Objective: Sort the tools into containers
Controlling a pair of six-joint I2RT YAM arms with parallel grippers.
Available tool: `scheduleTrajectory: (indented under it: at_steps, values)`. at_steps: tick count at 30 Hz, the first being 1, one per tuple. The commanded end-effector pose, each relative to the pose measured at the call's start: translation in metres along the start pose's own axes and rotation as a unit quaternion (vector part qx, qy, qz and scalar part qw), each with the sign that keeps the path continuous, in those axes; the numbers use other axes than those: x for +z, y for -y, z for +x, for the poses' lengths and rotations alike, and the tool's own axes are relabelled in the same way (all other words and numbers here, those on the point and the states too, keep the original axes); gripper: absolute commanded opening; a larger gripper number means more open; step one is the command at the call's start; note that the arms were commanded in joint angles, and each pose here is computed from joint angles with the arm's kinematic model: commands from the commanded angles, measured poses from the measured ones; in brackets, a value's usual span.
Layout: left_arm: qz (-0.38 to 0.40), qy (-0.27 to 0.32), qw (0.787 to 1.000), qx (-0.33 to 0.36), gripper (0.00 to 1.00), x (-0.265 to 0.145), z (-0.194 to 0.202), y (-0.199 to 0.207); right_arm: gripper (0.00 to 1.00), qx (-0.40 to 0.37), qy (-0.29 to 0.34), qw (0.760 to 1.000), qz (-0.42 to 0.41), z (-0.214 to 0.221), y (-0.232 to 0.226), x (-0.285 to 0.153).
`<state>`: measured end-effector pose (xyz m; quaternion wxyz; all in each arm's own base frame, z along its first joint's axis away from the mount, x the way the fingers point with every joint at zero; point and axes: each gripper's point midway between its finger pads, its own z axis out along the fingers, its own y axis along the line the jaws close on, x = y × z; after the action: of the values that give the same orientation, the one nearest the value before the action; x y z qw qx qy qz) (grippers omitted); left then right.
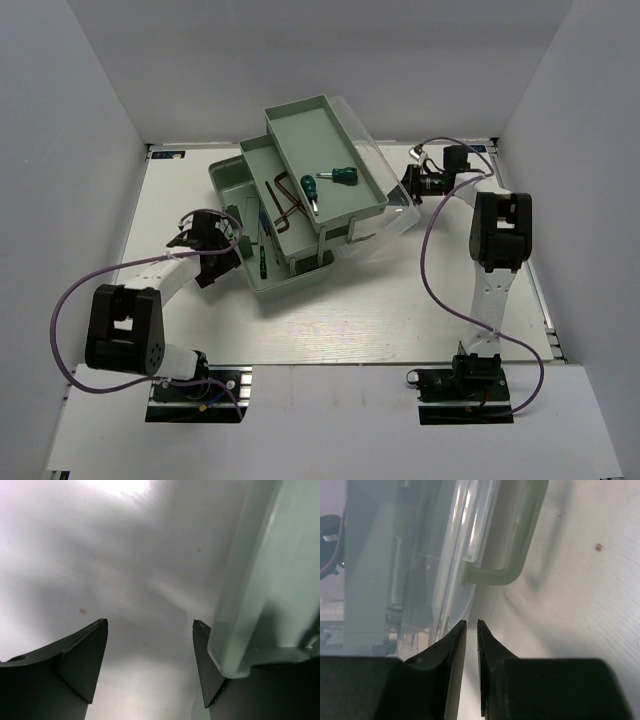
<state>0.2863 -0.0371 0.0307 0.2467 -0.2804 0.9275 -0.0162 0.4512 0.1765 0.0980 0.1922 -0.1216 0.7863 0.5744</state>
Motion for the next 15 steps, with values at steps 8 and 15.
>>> scheduleTrajectory:
  at_steps: [8, 15]
  values:
    - [0.095, 0.047, 0.994, -0.006, 0.79, -0.003, -0.055, 0.051, 0.19, -0.166, -0.003, 0.986, -0.025, -0.027, -0.123, -0.012]
    - [0.111, 0.047, 0.993, 0.020, 0.76, 0.004, -0.072, 0.070, 0.18, -0.234, -0.032, 0.972, 0.010, -0.015, -0.152, -0.005]
